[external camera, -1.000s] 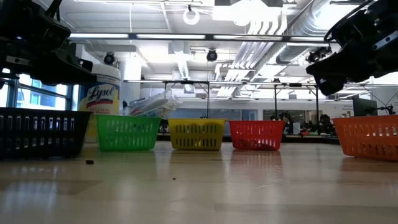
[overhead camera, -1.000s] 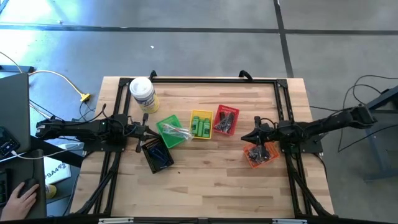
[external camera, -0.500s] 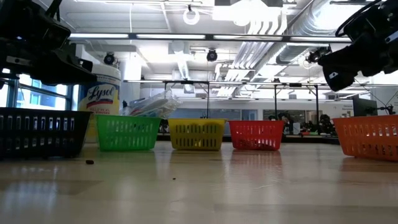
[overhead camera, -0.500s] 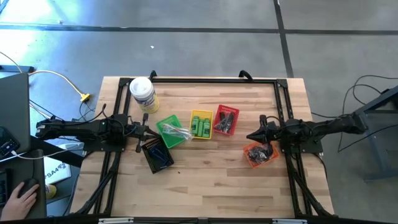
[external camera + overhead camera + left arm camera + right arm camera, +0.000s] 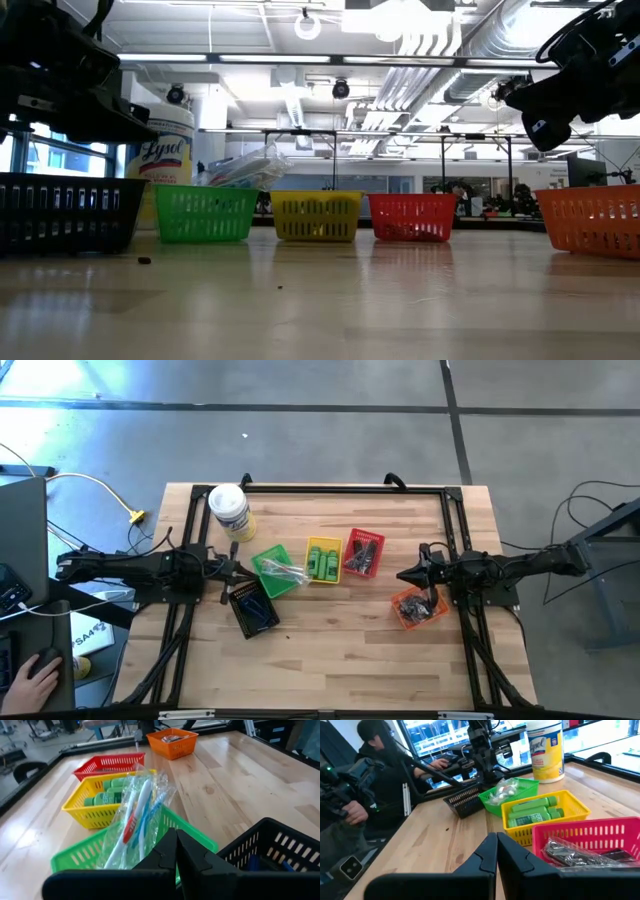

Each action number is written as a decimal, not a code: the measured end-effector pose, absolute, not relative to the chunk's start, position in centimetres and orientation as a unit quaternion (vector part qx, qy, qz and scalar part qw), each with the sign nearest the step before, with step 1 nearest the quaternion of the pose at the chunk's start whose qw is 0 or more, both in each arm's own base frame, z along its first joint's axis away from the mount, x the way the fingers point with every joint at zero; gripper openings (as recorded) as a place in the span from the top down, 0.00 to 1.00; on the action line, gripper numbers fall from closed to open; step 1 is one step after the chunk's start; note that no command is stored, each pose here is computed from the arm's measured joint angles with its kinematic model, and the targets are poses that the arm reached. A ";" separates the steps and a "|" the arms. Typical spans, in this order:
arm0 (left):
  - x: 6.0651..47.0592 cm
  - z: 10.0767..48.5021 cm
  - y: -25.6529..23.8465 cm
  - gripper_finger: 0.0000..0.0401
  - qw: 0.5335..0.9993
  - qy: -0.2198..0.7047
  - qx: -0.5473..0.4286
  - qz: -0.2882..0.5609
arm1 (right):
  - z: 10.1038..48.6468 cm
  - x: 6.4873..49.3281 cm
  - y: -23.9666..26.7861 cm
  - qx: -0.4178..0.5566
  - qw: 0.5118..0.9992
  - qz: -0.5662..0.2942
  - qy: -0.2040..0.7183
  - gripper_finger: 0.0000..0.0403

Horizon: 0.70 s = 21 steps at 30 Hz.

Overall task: Pick & Place Travel size toiletries
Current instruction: Return to Home Position

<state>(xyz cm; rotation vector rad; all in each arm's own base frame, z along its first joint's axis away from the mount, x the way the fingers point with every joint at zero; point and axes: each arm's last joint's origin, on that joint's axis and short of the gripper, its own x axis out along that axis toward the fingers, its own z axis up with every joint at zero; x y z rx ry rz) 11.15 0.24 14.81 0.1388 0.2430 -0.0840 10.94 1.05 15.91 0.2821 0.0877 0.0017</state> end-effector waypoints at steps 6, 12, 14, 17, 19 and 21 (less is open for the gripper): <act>11.2 14.7 0.3 1.00 0.990 0.127 0.053 -0.031 | 15.9 10.9 1.0 0.136 0.990 -0.001 0.044 1.00; 11.2 14.7 0.5 1.00 0.990 0.132 0.053 0.000 | 15.9 10.9 1.0 0.125 0.991 0.000 0.044 1.00; 11.2 14.7 0.5 1.00 0.990 0.131 0.053 0.000 | 15.9 10.9 1.0 0.125 0.991 0.000 0.044 1.00; 11.2 14.7 0.5 1.00 0.990 0.131 0.055 0.000 | 15.9 10.9 1.0 0.125 0.991 0.000 0.044 1.00; 11.2 14.7 0.5 1.00 0.990 0.131 0.055 0.000 | 15.9 10.9 1.0 0.125 0.991 0.000 0.044 1.00; 11.2 14.7 0.5 1.00 0.990 0.131 0.056 0.001 | 15.9 10.9 1.0 0.125 0.991 0.000 0.044 1.00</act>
